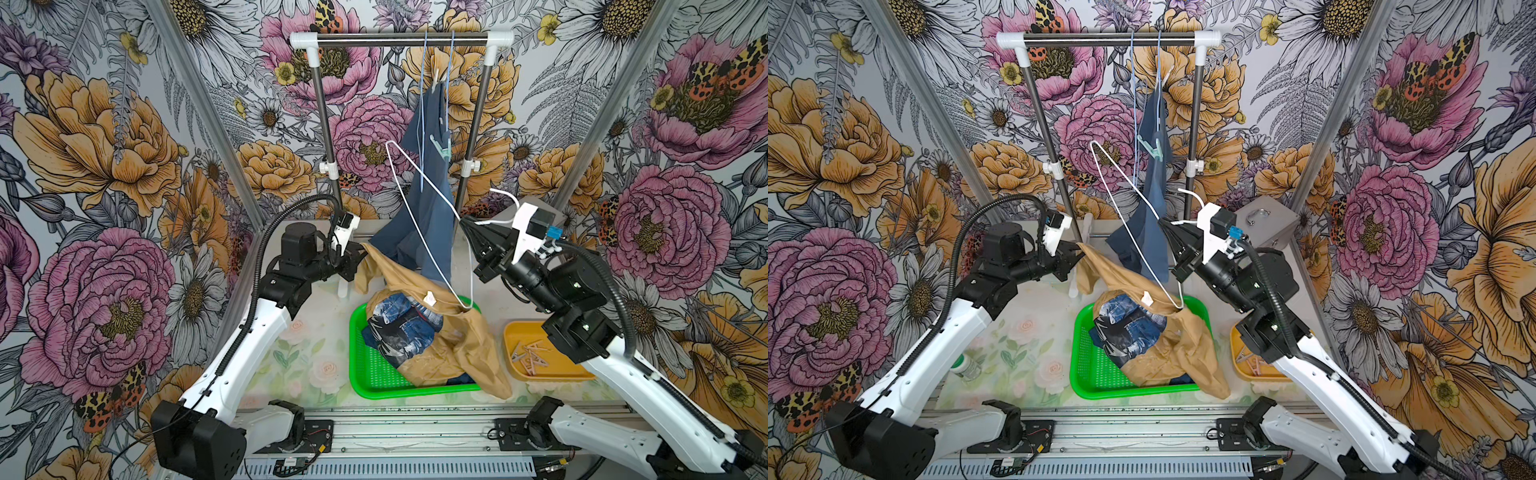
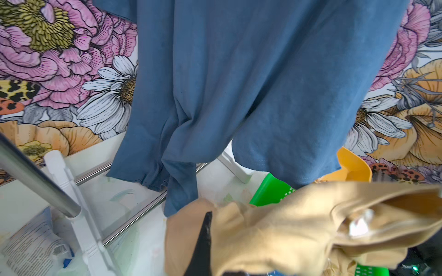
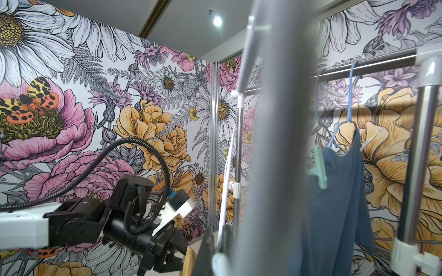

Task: Remove the clothespins securing t-shirts to the hanger
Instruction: Remove the T-shirt from the hanger, then place the T-shirt in the basket.

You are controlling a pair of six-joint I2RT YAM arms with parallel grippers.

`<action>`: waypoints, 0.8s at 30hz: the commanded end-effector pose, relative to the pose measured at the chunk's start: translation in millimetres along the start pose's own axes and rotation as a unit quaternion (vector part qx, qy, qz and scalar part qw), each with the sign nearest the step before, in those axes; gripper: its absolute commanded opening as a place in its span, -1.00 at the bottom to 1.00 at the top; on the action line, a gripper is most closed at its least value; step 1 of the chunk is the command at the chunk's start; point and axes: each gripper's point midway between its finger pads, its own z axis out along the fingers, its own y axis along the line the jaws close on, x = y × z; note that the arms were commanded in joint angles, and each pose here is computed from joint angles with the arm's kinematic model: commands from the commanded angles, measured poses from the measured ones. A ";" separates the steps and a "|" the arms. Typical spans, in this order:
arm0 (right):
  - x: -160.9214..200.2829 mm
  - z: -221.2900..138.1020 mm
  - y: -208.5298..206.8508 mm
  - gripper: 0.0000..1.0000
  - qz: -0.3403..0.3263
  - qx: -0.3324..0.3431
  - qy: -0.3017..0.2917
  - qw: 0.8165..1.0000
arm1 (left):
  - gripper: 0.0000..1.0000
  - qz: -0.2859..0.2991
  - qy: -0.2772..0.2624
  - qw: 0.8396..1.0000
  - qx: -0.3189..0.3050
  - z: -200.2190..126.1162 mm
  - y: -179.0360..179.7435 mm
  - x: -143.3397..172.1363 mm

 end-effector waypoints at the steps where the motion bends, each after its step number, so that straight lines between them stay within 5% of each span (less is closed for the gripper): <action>1: -82.3 9.0 15.3 -1.00 0.009 -0.044 -0.156 0.987 | -1.00 0.012 -0.041 0.999 -0.013 -8.9 -8.2 -29.0; 6: -110.3 12.7 15.4 -1.00 0.002 -0.045 -0.198 0.979 | -1.00 0.010 -0.110 0.992 -0.054 -43.4 1.8 -67.7; 12: -122.6 -15.1 14.9 -1.00 -0.039 -0.014 -0.176 0.984 | -1.00 0.007 -0.267 0.958 -0.108 -126.8 11.1 -139.1; 16: -123.7 -33.3 10.9 -1.00 -0.053 0.010 -0.169 0.984 | -1.00 0.009 -0.240 0.970 -0.038 -107.3 -16.9 -140.0; 24: -119.6 -47.2 5.5 -1.00 -0.070 0.035 -0.147 0.986 | -1.00 0.057 -0.113 0.991 0.052 -22.5 -114.0 -62.8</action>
